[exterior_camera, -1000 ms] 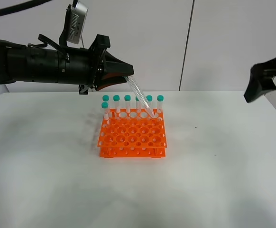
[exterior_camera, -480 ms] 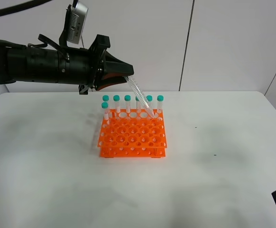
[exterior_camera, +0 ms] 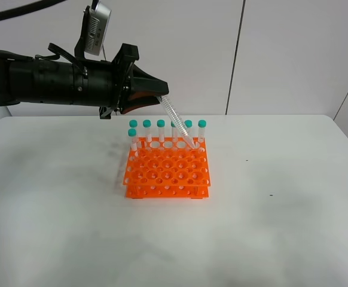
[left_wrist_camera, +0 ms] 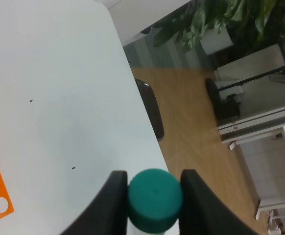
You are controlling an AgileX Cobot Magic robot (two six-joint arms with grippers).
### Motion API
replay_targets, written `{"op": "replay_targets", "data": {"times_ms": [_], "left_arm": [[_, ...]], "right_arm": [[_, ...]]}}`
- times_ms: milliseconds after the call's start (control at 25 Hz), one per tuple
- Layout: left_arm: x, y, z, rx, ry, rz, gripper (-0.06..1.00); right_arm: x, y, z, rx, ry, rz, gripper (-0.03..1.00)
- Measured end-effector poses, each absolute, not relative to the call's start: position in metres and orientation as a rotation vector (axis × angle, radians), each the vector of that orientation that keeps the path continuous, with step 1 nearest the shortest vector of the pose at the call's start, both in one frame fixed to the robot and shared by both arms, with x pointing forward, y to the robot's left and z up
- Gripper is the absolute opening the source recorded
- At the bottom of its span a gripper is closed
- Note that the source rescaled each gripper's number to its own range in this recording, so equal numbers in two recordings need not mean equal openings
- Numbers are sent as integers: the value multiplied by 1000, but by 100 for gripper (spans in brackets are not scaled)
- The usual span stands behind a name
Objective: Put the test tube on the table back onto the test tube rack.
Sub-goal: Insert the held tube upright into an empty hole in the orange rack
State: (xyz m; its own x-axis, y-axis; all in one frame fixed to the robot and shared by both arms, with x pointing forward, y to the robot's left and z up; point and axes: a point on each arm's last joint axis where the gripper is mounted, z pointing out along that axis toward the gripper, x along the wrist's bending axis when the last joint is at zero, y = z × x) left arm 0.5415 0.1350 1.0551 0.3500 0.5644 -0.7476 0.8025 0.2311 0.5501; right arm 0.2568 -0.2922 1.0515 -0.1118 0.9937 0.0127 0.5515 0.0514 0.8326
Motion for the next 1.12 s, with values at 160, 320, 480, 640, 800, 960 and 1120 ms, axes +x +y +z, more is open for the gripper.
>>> {"op": "replay_targets", "data": {"times_ms": [160,320,480,640,800,960,1120], "left_arm": [[542,135,1055,1445,1325,-256,0],[542,135,1055,1445,1325,-256,0],[542,135,1055,1446,1326,-254,0],[542,135,1055,1445,1329,-248,0],[539,137,1064,1434,1312,-224,0],[529,143,1085,1419,1262,-163,0],[506,155,1123,1409,1160,-15,0]], "right_arm": [[238,-293,1053,1473,1645,1018,100],[235,-293,1053,1461,1630,1031,100],[235,-293,1053,1461,1629,1031,100],[235,-293,1053,1461,1629,1031,100],[235,-293,1053,1461,1629,1031,100],[235,-293,1053,1461,1629,1031,100],[235,-293,1053,1461,1629,1031,100]]}}
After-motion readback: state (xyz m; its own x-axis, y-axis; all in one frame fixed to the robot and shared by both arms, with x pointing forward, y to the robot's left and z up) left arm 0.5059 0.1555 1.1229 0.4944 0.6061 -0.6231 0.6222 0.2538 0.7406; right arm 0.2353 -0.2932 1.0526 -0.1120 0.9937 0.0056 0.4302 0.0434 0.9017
